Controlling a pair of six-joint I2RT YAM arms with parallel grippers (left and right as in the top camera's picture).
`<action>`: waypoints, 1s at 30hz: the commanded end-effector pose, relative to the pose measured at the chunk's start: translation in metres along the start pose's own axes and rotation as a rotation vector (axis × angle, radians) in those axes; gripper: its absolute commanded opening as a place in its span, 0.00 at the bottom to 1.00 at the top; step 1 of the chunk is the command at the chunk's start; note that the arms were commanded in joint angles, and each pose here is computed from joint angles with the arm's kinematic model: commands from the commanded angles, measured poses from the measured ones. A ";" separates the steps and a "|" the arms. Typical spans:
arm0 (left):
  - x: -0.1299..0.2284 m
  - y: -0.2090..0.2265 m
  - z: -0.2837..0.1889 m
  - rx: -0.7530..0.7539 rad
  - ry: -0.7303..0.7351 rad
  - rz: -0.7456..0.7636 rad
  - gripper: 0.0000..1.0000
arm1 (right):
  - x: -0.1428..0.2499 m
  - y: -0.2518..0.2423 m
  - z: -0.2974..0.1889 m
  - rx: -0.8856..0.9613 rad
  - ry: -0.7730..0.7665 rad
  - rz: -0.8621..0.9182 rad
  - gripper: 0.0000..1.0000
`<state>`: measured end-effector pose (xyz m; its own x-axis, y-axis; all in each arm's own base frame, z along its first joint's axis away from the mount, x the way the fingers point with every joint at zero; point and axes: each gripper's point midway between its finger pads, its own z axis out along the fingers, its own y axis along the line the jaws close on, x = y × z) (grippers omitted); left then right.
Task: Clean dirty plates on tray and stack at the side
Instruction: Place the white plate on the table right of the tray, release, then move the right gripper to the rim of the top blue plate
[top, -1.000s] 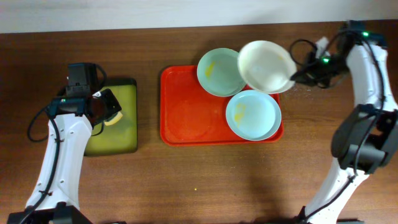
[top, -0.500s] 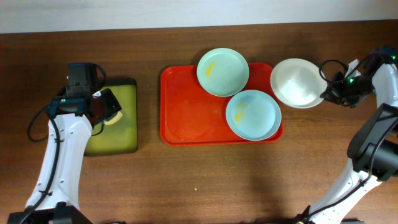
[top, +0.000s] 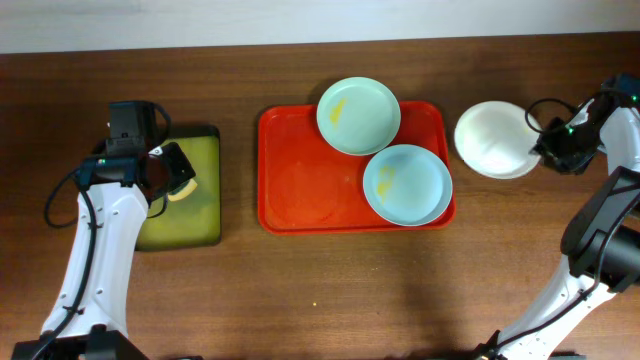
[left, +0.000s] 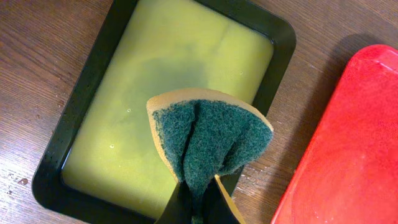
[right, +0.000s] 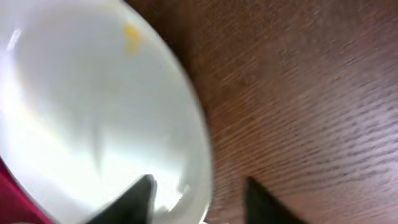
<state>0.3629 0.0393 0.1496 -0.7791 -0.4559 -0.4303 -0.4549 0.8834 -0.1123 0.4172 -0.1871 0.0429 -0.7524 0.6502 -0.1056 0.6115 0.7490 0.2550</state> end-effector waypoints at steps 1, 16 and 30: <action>-0.001 -0.001 0.001 0.009 0.002 -0.013 0.00 | 0.011 0.008 -0.013 -0.040 0.034 0.020 0.75; 0.006 0.002 0.001 -0.002 0.028 -0.010 0.00 | 0.116 0.165 -0.143 -0.125 -0.082 -0.246 0.99; 0.007 0.002 0.001 -0.003 0.030 -0.010 0.00 | 0.218 0.274 -0.078 -0.161 0.051 -0.604 0.99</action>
<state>0.3574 0.0389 0.1469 -0.7896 -0.4567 -0.4098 -0.4576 0.8832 -0.1024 0.3999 0.1372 0.1722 -0.9649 0.1294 -0.2284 0.0516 0.9466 0.3184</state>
